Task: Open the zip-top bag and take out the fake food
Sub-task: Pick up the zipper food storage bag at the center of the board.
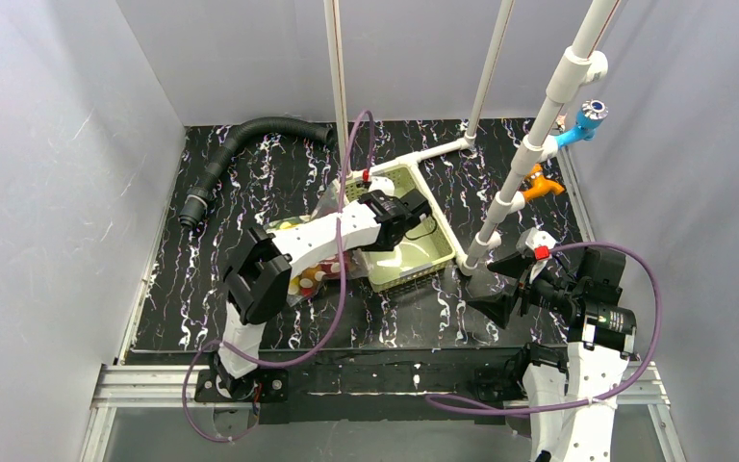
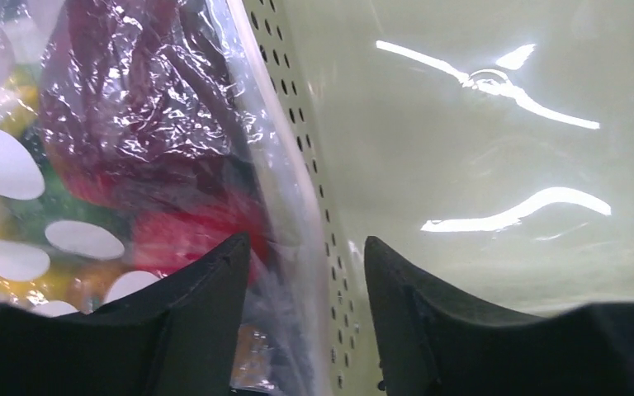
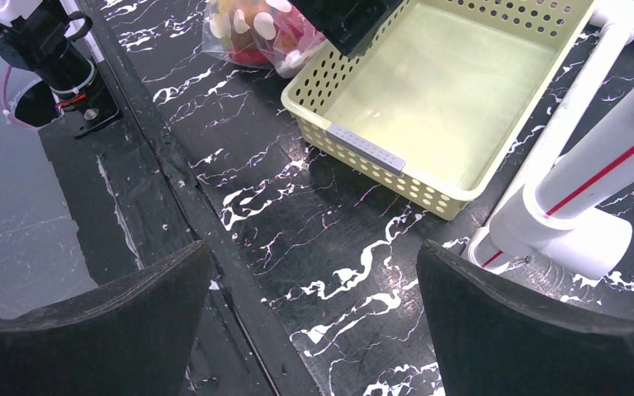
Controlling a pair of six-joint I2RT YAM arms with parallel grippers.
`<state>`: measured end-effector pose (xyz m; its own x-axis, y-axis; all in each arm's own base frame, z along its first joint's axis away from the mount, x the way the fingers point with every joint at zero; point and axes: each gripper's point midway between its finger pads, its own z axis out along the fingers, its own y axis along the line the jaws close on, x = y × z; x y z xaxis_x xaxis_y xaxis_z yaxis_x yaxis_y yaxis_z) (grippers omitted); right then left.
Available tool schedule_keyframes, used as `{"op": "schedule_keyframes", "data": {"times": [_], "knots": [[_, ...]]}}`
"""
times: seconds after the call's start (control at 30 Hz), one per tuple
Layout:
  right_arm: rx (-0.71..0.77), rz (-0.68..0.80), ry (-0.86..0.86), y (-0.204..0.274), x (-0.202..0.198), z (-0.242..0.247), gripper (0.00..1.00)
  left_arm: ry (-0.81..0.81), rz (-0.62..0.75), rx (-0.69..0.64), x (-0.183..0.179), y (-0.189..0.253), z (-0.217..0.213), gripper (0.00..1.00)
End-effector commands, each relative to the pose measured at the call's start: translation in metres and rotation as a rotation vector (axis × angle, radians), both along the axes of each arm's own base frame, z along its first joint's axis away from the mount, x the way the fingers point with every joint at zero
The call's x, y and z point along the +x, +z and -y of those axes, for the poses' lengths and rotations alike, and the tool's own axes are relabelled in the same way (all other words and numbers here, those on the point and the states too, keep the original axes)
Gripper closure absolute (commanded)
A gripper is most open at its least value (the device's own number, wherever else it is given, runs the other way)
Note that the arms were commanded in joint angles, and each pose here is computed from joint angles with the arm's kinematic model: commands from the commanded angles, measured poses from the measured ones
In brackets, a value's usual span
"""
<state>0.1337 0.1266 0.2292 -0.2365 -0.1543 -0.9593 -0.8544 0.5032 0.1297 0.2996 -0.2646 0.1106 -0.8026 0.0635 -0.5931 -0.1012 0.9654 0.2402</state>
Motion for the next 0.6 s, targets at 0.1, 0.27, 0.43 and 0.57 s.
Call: {"op": "schedule_keyframes", "data": {"times": [0.1, 0.27, 0.43, 0.57], "knots": [[0.010, 0.031, 0.019, 0.003, 0.000, -0.002, 0.00, -0.012, 0.052, 0.078, -0.001, 0.030, -0.027, 0.79], [0.008, 0.032, 0.020, 0.003, 0.000, -0.002, 0.00, -0.070, 0.100, 0.039, -0.005, 0.064, -0.035, 1.00], [0.003, 0.034, 0.017, 0.004, -0.001, -0.002, 0.00, -0.184, 0.135, -0.028, -0.018, 0.085, -0.048, 1.00], [-0.013, 0.036, 0.013, 0.003, 0.000, 0.000, 0.00, -0.295, 0.139, -0.078, -0.036, 0.095, -0.071, 1.00]]}}
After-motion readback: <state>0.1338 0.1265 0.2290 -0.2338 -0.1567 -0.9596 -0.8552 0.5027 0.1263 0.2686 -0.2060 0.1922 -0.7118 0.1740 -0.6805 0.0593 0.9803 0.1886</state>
